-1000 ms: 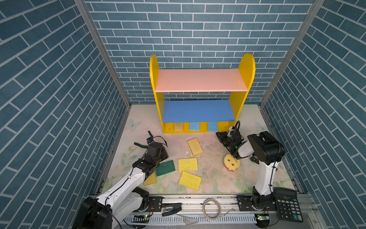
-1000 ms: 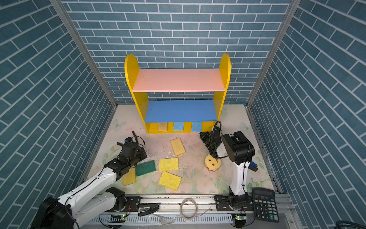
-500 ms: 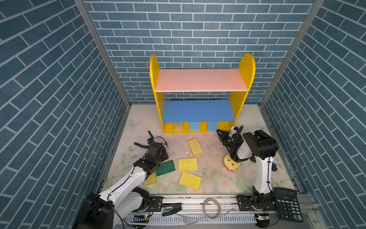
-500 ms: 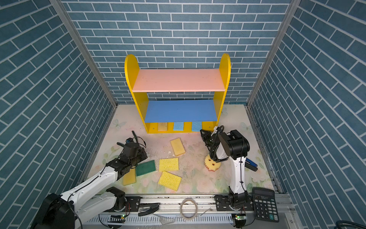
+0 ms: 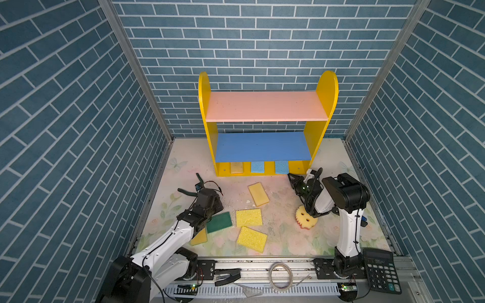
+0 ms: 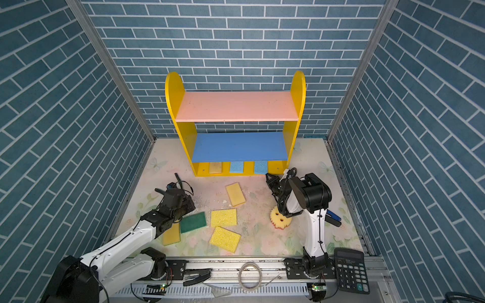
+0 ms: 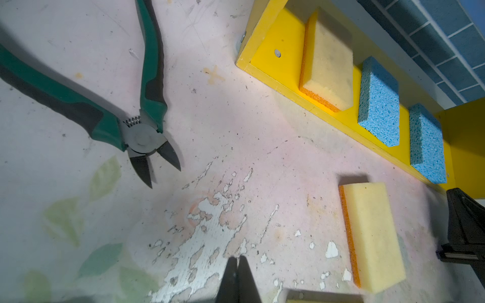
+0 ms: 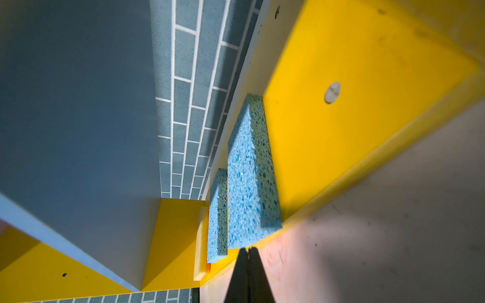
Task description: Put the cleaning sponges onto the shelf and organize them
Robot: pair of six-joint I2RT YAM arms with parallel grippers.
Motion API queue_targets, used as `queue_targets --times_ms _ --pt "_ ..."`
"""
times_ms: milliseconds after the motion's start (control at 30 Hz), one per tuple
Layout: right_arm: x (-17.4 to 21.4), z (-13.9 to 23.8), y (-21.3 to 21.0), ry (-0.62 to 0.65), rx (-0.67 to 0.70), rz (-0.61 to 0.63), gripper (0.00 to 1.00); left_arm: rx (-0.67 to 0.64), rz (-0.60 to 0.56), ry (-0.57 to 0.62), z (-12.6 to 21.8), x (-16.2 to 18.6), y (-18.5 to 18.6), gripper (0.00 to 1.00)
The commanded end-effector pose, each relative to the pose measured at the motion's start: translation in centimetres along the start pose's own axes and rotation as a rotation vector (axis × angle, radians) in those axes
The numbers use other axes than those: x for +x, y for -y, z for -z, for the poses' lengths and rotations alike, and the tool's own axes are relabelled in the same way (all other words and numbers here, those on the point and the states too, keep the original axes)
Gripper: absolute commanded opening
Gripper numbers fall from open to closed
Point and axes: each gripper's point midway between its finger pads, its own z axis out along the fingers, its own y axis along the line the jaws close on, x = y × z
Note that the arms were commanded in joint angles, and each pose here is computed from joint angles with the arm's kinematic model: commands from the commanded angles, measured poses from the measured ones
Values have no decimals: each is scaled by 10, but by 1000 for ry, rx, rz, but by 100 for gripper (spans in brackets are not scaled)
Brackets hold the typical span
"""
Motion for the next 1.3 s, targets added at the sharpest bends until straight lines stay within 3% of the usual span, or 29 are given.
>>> queue_targets --times_ms 0,567,867,1267 --pt "39 27 93 -117 315 -18 0 -14 -9 -5 0 1 -4 5" --pt "27 7 75 -132 360 65 0 -22 -16 -13 -4 2 -3 5" --pt "27 -2 85 -131 369 76 0 -31 -23 -19 -6 4 -6 6" --pt "30 -4 90 -63 398 101 0 -32 -21 -28 -9 7 -7 6"
